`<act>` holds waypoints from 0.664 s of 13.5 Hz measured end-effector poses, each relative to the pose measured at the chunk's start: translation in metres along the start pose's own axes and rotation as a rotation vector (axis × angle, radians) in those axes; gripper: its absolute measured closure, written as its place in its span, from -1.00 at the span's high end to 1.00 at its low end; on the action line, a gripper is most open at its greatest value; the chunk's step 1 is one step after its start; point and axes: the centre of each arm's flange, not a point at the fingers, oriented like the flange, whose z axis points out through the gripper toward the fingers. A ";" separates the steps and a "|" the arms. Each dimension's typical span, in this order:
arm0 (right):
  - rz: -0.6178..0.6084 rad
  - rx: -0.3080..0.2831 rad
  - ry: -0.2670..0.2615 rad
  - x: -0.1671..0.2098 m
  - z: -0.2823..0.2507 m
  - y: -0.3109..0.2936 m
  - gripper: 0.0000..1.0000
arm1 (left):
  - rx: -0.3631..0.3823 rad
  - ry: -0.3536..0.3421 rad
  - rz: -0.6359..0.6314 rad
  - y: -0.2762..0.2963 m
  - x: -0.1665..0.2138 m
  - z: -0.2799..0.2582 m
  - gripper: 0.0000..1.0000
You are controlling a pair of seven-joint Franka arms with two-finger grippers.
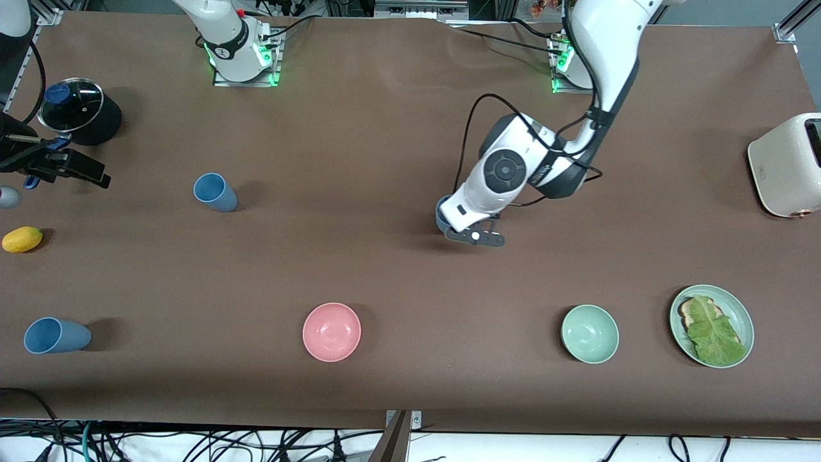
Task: Stack blue cups with both arms
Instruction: 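Carry the tissue cup with the left gripper to the table center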
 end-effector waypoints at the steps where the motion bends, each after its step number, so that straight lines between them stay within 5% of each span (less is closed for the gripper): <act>1: 0.002 0.000 0.000 0.000 0.000 0.001 1.00 | 0.000 -0.009 0.010 0.009 -0.005 0.007 -0.98; 4: 0.003 0.000 -0.002 0.000 0.001 0.002 1.00 | -0.001 -0.019 0.015 0.021 -0.010 0.014 -0.67; 9: -0.045 -0.015 -0.061 0.006 0.028 -0.005 1.00 | 0.019 -0.023 -0.075 -0.009 -0.001 -0.063 0.43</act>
